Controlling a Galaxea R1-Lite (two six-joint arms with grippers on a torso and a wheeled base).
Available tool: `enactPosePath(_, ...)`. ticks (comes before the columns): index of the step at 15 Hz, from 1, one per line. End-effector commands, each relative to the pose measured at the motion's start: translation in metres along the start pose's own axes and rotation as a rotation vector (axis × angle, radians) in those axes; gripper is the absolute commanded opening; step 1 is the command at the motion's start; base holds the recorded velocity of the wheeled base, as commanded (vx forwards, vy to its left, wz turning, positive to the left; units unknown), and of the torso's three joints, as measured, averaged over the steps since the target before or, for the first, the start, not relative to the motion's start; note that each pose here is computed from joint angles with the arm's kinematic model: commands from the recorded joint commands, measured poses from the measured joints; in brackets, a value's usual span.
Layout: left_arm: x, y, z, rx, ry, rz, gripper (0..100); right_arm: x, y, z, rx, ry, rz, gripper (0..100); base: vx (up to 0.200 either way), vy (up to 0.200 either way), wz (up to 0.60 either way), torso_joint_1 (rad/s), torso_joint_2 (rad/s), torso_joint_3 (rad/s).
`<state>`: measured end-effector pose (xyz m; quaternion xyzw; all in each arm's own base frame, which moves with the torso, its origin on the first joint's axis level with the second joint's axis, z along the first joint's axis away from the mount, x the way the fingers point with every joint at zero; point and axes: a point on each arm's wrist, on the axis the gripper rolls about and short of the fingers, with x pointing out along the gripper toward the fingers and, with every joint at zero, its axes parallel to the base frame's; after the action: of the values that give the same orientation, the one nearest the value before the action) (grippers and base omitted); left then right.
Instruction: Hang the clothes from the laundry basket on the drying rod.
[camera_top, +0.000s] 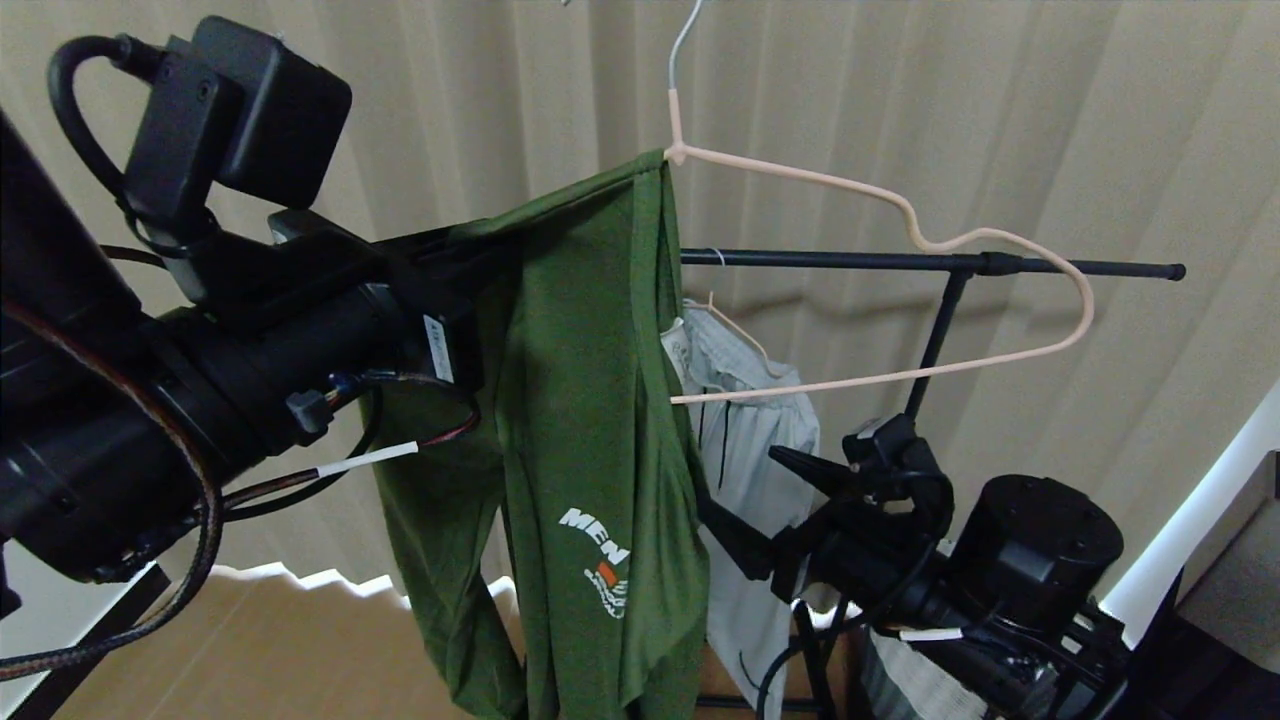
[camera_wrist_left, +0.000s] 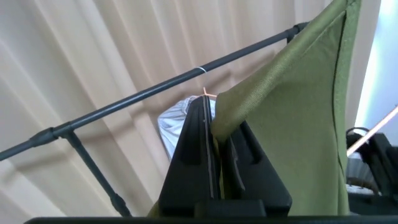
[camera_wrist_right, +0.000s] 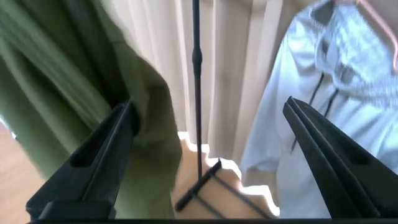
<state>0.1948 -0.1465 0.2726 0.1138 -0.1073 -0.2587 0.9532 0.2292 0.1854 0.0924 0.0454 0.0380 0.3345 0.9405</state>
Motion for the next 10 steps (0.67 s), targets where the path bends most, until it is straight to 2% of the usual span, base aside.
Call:
enactPosePath(1,0.000,0.003,-0.001,0.007,0.003,0.013,0,-0.008,-0.002,-0.004,-0.005,0.024,-0.007,100,0.000,0.000,0.00,0.000,0.00,0.000)
enactPosePath(8,0.000,0.005,-0.002,0.010,0.012,0.020,0,-0.025,-0.020,-0.012,-0.069,0.088,-0.077,100,0.000,0.000,0.00,0.000,0.00,0.000)
enactPosePath(9,0.001,0.009,-0.005,0.025,0.022,0.036,0,-0.028,-0.024,-0.010,-0.075,0.086,-0.093,0,0.000,0.000,0.00,0.000,0.00,0.000)
enactPosePath(10,0.001,0.011,-0.009,0.057,0.036,0.045,0,-0.030,-0.027,-0.008,-0.084,0.081,-0.106,0,0.000,0.000,0.00,0.000,0.00,0.000)
